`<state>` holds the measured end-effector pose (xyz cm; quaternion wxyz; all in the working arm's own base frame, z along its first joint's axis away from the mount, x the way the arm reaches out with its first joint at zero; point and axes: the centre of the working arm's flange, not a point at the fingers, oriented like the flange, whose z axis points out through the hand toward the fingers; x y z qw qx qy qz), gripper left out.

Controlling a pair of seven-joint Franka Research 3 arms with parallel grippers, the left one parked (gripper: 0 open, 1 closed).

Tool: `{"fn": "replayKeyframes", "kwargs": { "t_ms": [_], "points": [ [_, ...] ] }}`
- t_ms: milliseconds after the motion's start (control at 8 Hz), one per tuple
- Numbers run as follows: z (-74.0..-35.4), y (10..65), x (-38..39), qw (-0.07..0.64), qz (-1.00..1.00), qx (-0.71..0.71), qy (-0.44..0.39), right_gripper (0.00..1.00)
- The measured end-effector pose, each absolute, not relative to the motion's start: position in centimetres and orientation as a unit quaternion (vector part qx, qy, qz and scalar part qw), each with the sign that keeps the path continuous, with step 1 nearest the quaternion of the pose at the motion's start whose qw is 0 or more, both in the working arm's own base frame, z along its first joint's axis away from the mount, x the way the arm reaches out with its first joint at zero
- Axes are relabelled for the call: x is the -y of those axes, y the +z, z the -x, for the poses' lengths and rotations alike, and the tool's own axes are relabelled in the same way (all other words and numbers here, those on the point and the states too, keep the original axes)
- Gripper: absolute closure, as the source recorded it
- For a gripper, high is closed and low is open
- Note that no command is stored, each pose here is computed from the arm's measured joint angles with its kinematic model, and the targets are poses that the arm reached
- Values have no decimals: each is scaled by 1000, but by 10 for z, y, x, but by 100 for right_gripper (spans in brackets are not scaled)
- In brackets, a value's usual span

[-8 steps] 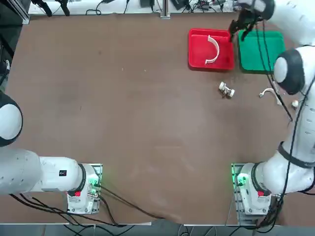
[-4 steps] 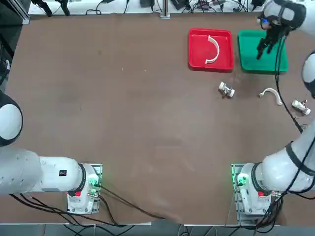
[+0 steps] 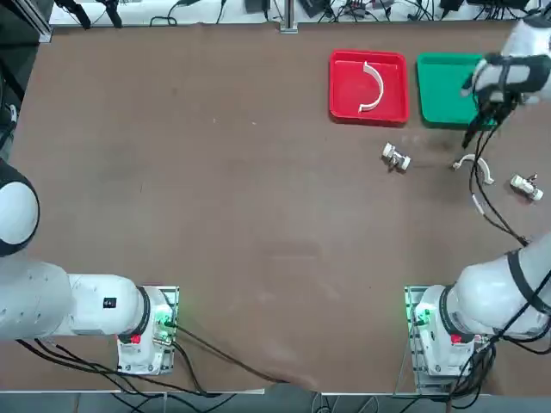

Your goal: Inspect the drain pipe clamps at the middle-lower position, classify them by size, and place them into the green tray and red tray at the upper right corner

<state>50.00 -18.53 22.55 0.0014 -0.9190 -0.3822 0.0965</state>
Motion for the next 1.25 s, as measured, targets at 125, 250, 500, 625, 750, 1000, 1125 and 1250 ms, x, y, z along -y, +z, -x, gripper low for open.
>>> {"fn": "replayKeyframes", "kwargs": {
  "t_ms": [125, 250, 500, 625, 750, 1000, 1125, 1250],
  "points": [
    [-483, 214, 200, 7, 909, 406, 93, 1],
    [-471, 207, 211, 9, 904, 417, 89, 4],
    [-456, 192, 212, -2, 900, 429, 74, 8],
    [-453, 183, 208, -5, 899, 433, 70, 9],
    [-452, 179, 207, -8, 898, 436, 67, 13],
    [-453, 185, 207, -8, 897, 437, 67, 55],
    [-455, 188, 207, -11, 897, 436, 64, 74],
    [-456, 191, 208, -14, 899, 434, 61, 92]
  ]
}}
